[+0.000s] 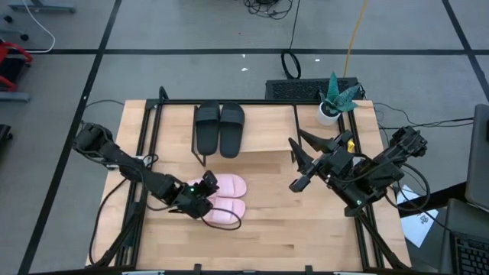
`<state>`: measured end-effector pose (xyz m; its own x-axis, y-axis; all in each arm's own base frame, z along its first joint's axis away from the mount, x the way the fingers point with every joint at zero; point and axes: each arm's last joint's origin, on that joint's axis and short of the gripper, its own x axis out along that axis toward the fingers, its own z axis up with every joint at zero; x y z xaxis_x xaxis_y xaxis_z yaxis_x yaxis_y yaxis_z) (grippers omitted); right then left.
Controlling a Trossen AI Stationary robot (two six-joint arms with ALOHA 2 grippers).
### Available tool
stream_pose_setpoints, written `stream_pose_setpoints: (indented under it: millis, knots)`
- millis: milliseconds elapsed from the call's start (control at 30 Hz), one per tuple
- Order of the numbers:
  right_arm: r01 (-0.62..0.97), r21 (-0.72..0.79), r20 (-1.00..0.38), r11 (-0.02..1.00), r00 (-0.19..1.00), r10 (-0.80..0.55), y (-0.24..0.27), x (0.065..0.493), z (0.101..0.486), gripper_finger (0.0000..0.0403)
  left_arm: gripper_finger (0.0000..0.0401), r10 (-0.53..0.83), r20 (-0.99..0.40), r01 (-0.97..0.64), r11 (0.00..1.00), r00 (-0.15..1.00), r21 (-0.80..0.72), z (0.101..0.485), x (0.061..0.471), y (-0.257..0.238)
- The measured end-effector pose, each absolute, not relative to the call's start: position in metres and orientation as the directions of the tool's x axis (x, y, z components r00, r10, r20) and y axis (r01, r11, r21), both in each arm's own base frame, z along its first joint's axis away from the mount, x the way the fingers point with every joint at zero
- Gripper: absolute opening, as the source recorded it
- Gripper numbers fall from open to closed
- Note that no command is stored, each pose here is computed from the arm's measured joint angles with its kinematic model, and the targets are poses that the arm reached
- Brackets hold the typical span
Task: Pick and place slides into the shelf
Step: Put the top pink slide on the shelf
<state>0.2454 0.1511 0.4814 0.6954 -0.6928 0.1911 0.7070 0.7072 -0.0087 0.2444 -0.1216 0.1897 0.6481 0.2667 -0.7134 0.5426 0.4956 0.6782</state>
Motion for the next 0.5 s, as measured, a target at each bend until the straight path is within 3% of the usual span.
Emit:
stream_pose_setpoints:
  millis: [500]
  knots:
    - [0.706, -0.006, 0.189, 0.708, 0.696, -0.693, 0.151, 0.247, 0.481, 0.013, 0.0088, 0.258, -0.737, 0.555, 0.517, 0.625, 0.652, 0.181, 0.248, -0.107]
